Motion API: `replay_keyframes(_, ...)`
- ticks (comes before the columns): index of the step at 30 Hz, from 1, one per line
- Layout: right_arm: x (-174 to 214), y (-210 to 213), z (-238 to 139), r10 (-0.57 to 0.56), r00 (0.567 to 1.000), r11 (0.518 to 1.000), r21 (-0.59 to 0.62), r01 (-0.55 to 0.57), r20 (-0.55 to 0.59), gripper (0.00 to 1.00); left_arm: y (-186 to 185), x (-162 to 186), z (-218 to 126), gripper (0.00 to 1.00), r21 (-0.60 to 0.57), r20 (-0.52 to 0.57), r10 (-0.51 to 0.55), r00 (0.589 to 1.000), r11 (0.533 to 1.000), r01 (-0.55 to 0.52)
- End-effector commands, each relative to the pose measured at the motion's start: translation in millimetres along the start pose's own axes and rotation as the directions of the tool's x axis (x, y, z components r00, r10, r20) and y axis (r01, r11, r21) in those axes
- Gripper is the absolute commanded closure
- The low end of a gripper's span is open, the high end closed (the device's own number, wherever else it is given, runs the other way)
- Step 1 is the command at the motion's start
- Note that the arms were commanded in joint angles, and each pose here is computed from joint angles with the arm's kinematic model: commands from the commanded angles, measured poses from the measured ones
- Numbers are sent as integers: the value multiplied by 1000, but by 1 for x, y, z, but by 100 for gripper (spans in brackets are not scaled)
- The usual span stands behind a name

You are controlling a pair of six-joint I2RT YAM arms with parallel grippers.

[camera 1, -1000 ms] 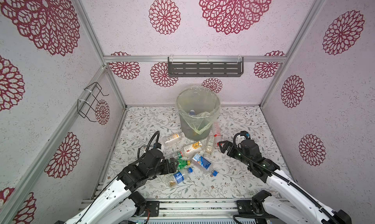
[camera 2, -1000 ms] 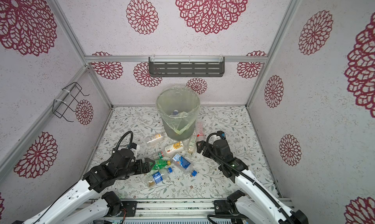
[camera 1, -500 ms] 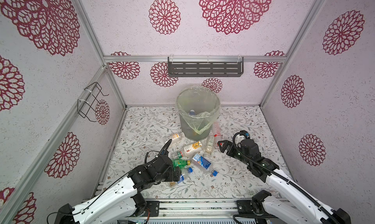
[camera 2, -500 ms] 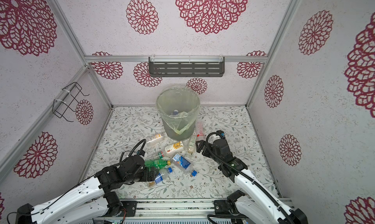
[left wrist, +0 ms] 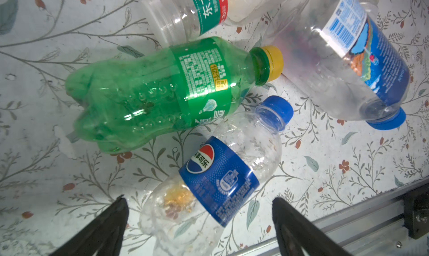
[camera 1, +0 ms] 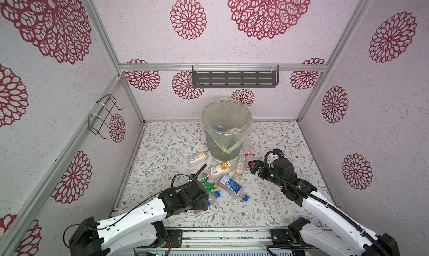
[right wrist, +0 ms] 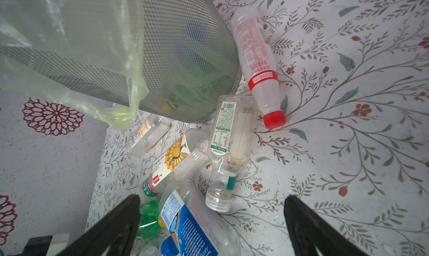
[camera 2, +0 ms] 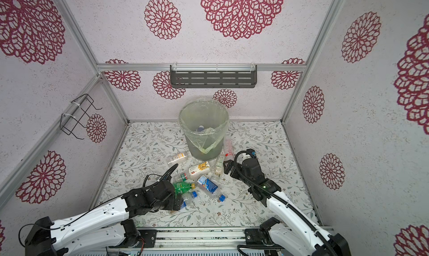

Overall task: Throw the plastic bottles in the bin
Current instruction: 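Lower the left gripper around the blue-labelled Pepsi bottle and close it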

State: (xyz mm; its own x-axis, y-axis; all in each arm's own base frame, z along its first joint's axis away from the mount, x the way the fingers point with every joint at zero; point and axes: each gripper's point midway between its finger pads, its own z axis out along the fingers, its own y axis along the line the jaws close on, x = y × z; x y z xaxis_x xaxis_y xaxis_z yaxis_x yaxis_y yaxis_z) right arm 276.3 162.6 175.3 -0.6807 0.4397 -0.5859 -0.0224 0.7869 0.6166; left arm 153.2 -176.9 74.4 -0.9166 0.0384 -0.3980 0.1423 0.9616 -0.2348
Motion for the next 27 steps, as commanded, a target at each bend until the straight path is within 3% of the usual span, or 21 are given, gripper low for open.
replay_keyframes(1,-10,7,-2,12,999,999,-32,-11,43,1,-9,-4,4,1,17,30,23,999,1000,-23)
replay_keyframes(21,-2,3,10,5,1000,1000,-21,-4,9,1,-24,13,23,3,15,-39,95,995,995,-95)
replay_keyframes(27,1,-1,8,9,1000,1000,-17,-9,13,1,-28,19,30,9,-11,-62,126,990,992,-127)
